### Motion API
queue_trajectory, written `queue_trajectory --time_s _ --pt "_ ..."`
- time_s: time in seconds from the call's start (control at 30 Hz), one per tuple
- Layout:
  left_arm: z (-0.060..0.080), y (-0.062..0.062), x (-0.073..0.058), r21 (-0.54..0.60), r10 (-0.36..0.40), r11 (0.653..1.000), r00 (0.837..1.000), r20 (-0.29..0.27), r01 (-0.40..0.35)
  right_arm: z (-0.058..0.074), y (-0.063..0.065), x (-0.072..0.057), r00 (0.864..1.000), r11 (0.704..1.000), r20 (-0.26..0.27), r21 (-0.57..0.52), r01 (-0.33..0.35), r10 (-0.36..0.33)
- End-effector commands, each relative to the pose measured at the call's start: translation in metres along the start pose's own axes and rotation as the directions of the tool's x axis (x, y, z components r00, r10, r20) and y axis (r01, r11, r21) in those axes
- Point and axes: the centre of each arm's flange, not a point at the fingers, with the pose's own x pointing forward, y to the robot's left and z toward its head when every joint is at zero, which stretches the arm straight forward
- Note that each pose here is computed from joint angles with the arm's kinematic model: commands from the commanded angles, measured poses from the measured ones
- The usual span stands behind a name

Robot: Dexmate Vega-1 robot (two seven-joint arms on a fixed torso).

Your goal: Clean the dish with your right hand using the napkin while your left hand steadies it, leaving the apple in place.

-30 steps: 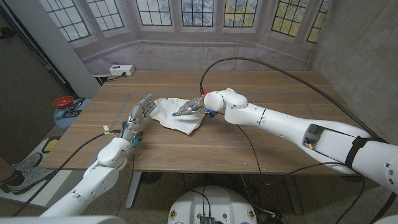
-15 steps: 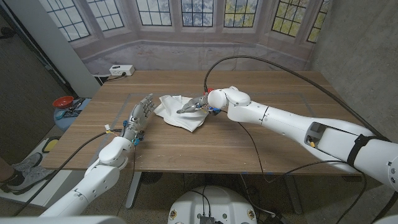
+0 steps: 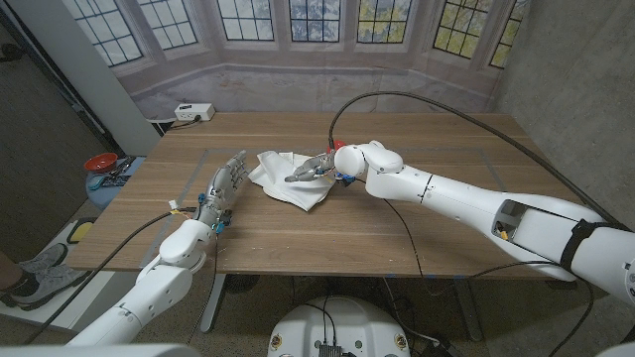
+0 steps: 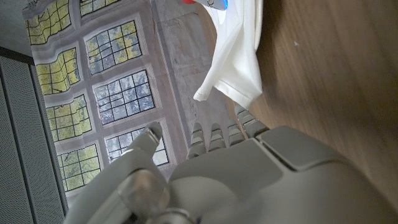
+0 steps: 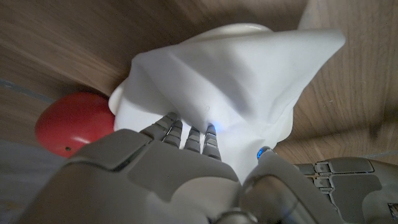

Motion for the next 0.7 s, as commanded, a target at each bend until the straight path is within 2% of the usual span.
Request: queue_trajectory --time_s 0.03,0.37,0.7 --pt "0.0 -0.001 -0.003 -0.002 -0.008 1.0 1.0 0.0 0.008 0.022 0.011 -0.009 0.999 1.0 0.045 -0.014 -0.002 0.003" --pt "-0.001 0.003 -0.005 -0.008 -0.003 1.0 1.0 0.0 0.003 0.035 0.017 -0.014 0.998 0.999 0.066 -0.028 -0.019 0.021" --pt "-0.001 0.007 -0.006 -0.008 0.0 1.0 1.0 0.002 0.0 0.042 0.019 -0.021 0.996 0.998 0.084 -0.047 -0.039 0.043"
